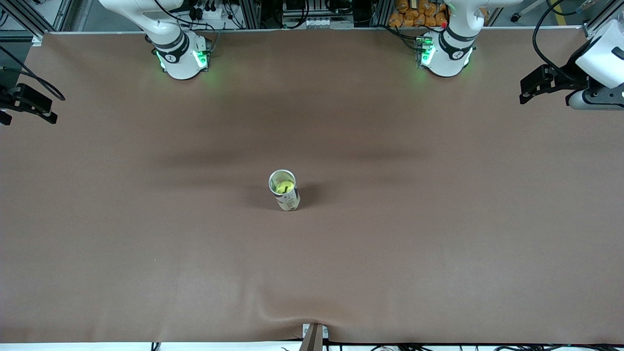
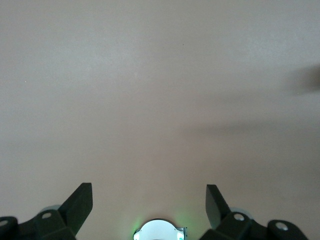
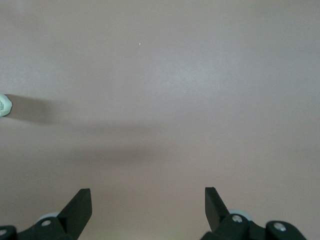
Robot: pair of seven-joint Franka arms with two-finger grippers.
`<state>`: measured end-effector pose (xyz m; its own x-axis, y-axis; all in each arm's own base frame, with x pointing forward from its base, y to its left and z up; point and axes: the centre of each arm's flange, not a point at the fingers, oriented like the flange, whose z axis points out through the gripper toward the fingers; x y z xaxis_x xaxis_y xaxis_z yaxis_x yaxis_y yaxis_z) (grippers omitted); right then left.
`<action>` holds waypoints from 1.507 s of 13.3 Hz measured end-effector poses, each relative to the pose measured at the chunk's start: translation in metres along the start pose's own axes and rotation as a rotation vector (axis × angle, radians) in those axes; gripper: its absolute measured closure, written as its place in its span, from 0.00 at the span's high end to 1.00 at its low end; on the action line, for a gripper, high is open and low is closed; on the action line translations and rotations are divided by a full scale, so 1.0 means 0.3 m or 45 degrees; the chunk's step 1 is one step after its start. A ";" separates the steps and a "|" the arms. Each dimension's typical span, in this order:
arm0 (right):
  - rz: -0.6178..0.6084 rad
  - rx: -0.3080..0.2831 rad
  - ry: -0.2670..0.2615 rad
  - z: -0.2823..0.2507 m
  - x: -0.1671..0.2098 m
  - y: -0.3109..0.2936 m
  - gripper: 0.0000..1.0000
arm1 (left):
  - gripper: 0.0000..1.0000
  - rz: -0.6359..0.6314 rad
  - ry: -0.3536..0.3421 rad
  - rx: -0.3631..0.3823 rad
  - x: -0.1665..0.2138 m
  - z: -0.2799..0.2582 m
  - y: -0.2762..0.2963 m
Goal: Insert tennis ball vertically with right arm
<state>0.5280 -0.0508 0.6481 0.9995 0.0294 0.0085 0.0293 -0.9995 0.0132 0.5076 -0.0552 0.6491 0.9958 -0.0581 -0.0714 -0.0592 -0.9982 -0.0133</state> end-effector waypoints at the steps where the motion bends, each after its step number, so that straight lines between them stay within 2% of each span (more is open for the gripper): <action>1: 0.001 0.000 0.000 0.000 0.000 0.001 1.00 | 1.00 -0.001 -0.001 0.000 0.001 0.001 -0.001; 20: 0.020 -0.001 0.008 0.000 0.000 0.027 1.00 | 1.00 -0.005 0.003 0.000 0.006 -0.003 0.015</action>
<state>0.5283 -0.0590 0.6481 0.9998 0.0140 0.0147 0.0138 -0.9998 0.0140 0.5092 -0.0599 0.6498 0.9962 -0.0545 -0.0686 -0.0555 -0.9984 -0.0137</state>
